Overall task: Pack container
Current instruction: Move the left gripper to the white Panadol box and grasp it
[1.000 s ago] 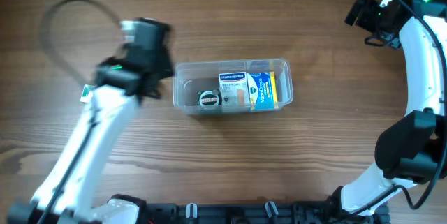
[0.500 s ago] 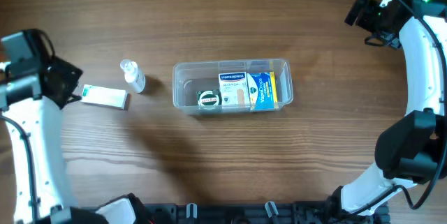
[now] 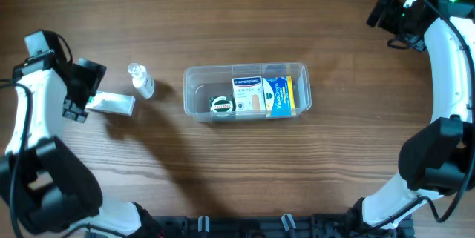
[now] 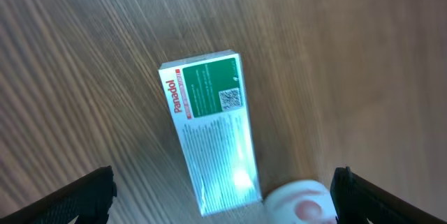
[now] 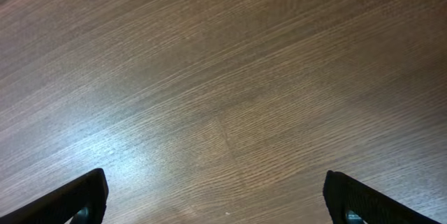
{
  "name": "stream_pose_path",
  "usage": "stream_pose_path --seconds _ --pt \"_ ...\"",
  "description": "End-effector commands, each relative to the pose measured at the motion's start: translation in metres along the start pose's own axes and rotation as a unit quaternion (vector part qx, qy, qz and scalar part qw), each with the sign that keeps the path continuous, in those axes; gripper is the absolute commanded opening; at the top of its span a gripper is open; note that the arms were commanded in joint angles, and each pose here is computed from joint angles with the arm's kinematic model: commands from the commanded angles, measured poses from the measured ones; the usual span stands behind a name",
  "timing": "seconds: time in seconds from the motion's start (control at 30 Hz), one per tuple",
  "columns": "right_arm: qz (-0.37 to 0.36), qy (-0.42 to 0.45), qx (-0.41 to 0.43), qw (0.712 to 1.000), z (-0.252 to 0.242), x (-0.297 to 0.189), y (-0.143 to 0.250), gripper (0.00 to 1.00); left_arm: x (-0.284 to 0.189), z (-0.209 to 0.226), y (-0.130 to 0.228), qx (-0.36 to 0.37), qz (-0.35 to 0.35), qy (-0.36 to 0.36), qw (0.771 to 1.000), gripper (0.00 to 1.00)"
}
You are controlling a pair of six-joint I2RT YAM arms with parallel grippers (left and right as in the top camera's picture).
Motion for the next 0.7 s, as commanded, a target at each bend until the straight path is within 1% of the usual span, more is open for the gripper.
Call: stream_pose_path --seconds 0.0,0.23,0.67 --pt "-0.022 -0.005 0.002 1.000 0.003 -0.015 -0.009 1.00 0.020 0.002 0.000 -0.018 0.017 -0.019 0.999 1.00" --pt "-0.022 -0.005 0.002 1.000 0.003 -0.015 -0.009 1.00 0.045 0.009 0.003 -0.051 0.032 -0.049 0.997 1.00" --pt "-0.022 -0.005 0.002 1.000 0.003 -0.015 -0.009 1.00 0.076 0.013 0.006 -0.050 0.043 -0.071 0.995 0.99"
Point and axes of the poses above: each gripper's point midway between its finger pads, its own x axis out along the fingers, its own z axis along the line the jaws close on, y = z × x, the point moved 2 cm from there along -x, back along the fingers, and after that the axes turned 13 degrees about -x, right-handed, at the moved point
